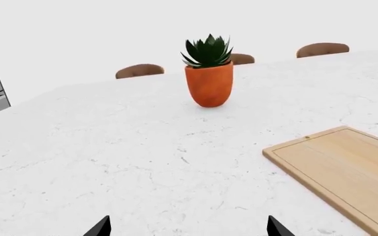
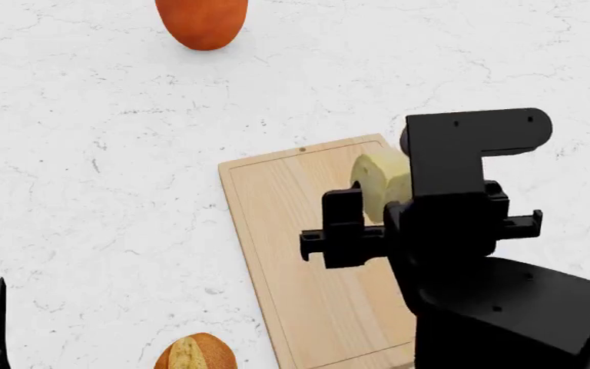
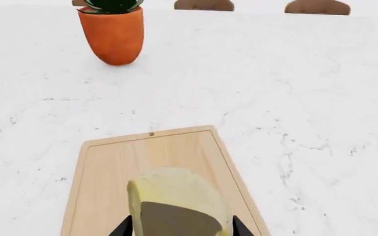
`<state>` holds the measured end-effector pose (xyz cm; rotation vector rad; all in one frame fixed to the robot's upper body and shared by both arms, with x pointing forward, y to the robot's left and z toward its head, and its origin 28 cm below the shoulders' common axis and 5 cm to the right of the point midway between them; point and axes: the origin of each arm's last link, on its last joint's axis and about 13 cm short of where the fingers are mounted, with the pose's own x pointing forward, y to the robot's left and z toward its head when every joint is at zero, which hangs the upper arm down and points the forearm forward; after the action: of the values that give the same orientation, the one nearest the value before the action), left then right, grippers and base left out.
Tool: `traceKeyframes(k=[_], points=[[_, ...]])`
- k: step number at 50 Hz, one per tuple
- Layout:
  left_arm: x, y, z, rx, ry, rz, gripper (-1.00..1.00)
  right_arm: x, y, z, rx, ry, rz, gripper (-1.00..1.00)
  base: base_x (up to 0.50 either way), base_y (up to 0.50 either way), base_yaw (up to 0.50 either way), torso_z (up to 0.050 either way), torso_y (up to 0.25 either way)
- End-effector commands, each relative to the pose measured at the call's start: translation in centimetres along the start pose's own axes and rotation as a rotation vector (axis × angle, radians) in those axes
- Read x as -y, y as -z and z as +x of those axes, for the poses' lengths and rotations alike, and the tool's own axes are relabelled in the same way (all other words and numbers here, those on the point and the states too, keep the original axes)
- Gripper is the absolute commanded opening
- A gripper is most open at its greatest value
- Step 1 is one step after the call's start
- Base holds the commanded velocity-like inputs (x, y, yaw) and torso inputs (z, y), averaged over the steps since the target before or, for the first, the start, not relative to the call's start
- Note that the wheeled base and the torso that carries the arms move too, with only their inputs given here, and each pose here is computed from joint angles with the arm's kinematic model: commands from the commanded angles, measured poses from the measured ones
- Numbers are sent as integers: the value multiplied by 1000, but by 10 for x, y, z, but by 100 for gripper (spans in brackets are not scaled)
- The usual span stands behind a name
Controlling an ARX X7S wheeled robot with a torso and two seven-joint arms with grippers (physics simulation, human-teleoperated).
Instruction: Place the bread and cheese on the cutting board.
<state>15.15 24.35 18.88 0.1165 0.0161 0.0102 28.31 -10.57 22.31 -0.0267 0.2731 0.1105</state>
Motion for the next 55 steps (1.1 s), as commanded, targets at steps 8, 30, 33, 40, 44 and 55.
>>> traceKeyframes(k=[8,30,33,40,44,55], points=[[0,4,1,-12,0,-2,100,1,6,74,46,23,-50,-100,0,0,0,0,0],[-4,9,3,-19,-13,-3,100,1,59,102,-118,25,-57,-100,0,0,0,0,0],[-4,9,3,-20,-12,-2,100,2,62,101,-132,21,-68,-100,0,0,0,0,0],[-3,9,3,-23,-11,-3,100,3,62,98,-144,26,-75,-100,0,0,0,0,0],[-3,10,3,-25,-13,-4,100,4,66,97,-160,34,-78,-100,0,0,0,0,0],[-3,10,3,-25,-12,-3,100,4,59,93,-149,33,-81,100,0,0,0,0,0]])
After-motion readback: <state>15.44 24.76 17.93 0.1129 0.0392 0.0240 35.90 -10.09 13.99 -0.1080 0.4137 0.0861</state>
